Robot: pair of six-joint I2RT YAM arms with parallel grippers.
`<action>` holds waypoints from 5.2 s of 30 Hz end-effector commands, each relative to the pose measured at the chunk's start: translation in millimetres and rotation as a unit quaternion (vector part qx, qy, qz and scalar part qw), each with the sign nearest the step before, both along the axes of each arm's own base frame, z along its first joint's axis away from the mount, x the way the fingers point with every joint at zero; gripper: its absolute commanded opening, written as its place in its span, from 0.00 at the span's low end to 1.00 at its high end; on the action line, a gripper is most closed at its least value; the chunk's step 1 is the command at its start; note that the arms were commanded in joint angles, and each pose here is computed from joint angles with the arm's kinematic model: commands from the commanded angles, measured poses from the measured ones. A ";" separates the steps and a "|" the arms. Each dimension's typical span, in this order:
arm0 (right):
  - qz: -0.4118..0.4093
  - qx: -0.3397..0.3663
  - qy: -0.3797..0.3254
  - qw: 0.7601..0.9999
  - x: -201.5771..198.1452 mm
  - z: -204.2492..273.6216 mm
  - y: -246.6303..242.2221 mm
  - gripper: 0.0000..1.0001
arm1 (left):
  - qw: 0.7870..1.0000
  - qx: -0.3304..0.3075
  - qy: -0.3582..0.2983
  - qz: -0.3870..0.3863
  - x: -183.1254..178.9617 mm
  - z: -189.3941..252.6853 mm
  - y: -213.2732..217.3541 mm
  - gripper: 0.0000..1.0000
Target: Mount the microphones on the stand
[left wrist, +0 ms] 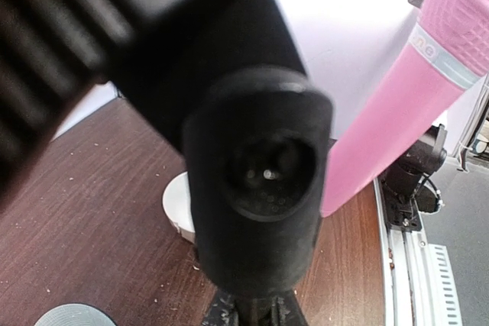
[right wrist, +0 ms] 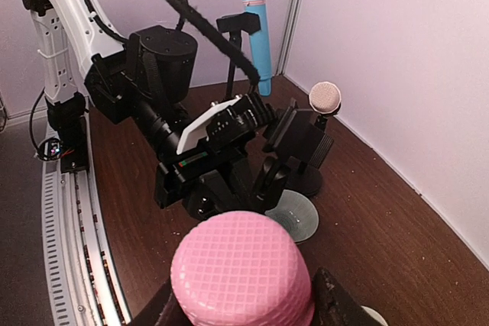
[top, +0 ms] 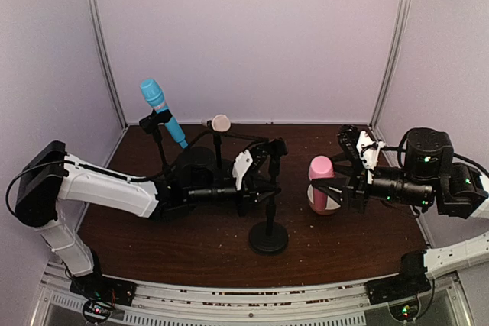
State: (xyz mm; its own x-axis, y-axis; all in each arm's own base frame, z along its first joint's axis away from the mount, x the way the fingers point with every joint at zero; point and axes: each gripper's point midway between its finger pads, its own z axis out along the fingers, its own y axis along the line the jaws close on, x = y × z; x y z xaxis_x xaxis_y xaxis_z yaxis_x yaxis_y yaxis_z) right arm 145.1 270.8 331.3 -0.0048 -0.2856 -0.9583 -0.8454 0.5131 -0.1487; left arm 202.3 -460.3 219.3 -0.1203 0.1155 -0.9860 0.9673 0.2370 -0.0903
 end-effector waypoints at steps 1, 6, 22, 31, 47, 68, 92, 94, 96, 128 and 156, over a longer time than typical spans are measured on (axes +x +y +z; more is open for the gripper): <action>0.013 0.044 0.007 0.999 -6.7 12.3 -2.4 0.31 | 0.996 -0.075 -0.051 -0.014 3.3 46.2 -9.5 0.00; 0.018 0.050 0.008 0.999 -9.1 12.3 -3.7 0.31 | 0.997 -0.056 -0.053 0.002 10.8 31.0 -11.5 0.04; 0.118 0.104 0.037 0.987 -41.9 32.4 13.4 0.29 | 1.000 -0.009 -0.013 0.001 -33.2 15.2 43.2 0.52; 0.257 0.173 0.051 0.949 -82.9 53.5 38.1 0.30 | 0.997 -0.012 -0.051 -0.057 -92.9 47.3 44.8 0.52; 0.291 0.175 0.034 0.940 -90.0 70.1 48.2 0.30 | 0.976 -0.013 -0.061 -0.207 -151.5 59.8 8.5 0.49; 0.247 0.174 0.043 0.952 -72.9 52.2 53.1 0.31 | 0.983 -0.041 -0.047 -0.172 -138.0 66.0 -3.6 0.47; 0.212 0.147 0.068 0.964 -58.8 32.2 61.3 0.62 | 0.985 -0.058 -0.050 -0.153 -132.7 105.8 -1.1 0.10; 0.202 0.142 0.072 0.966 -56.6 29.5 57.4 0.68 | 0.988 -0.062 -0.048 -0.136 -128.2 108.7 3.5 0.09; 0.182 0.141 0.079 0.970 -52.1 24.7 51.9 0.71 | 0.991 -0.065 -0.042 -0.110 -121.1 111.5 9.2 0.06; -0.054 0.010 0.009 0.998 -14.2 -29.8 86.1 0.63 | 0.973 -0.188 0.121 0.050 -70.8 140.3 30.6 0.03; 0.128 -0.002 0.067 0.990 -73.7 -55.8 80.7 0.26 | 0.974 -0.197 -0.049 -0.098 -131.9 165.6 58.6 0.64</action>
State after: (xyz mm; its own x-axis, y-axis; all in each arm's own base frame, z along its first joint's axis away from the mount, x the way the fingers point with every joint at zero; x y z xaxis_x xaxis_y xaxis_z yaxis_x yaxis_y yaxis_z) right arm 78.3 350.9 278.9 -0.0544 -0.2950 -0.9539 -0.9435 0.3279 -0.0476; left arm 89.9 -409.8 367.1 -0.1281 -0.2137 -0.9685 0.9835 0.0987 -0.1518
